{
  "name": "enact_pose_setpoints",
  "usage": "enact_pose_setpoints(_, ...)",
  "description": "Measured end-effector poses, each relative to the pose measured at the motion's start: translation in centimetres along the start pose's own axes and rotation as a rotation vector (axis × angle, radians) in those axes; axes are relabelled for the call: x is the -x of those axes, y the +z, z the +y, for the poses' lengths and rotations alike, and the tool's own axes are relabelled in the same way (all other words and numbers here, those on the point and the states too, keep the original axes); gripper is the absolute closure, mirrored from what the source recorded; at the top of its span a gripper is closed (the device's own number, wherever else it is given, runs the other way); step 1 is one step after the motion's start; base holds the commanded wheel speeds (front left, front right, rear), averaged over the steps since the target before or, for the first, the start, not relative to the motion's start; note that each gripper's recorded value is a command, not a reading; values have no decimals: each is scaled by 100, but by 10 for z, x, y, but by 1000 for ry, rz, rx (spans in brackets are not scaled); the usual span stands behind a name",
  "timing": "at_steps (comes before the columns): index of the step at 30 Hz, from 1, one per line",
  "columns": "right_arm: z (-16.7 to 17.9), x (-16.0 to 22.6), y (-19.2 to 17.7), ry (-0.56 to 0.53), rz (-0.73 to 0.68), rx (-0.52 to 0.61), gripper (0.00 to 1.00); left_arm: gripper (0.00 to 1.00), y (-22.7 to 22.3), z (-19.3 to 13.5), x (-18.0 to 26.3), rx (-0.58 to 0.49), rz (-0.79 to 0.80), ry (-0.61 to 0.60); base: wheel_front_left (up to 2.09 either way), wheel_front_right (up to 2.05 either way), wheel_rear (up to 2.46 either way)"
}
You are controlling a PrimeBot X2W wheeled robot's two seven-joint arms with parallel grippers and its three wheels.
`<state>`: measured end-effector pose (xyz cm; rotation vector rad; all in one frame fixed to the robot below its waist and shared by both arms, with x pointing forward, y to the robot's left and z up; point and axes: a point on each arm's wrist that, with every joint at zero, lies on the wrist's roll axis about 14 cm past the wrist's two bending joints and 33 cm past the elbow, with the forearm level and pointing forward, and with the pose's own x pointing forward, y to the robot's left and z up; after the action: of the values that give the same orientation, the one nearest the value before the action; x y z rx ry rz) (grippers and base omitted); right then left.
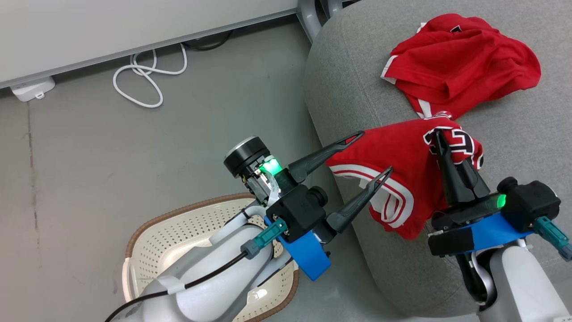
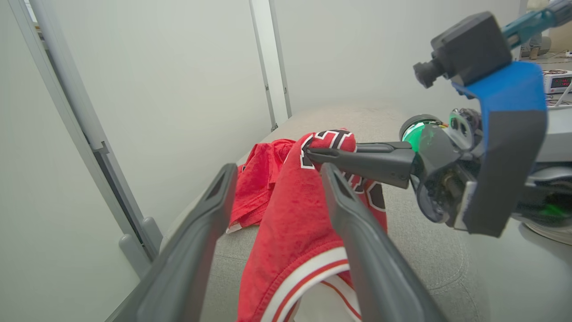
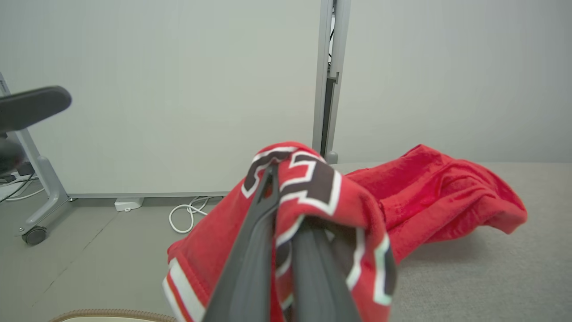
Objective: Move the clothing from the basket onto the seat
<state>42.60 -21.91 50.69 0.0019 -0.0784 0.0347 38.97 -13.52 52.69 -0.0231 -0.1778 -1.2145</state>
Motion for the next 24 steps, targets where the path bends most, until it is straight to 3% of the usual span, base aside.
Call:
enact_pose_setpoints(10,-11,-13,19,-15,-60,39,100,0,-5,12,6,0,13,37,0,0,0)
enact_pose_setpoints(24,-66,-100,136,-87,-398,245,100,0,-36,44,11,33,35,87,0,0,0)
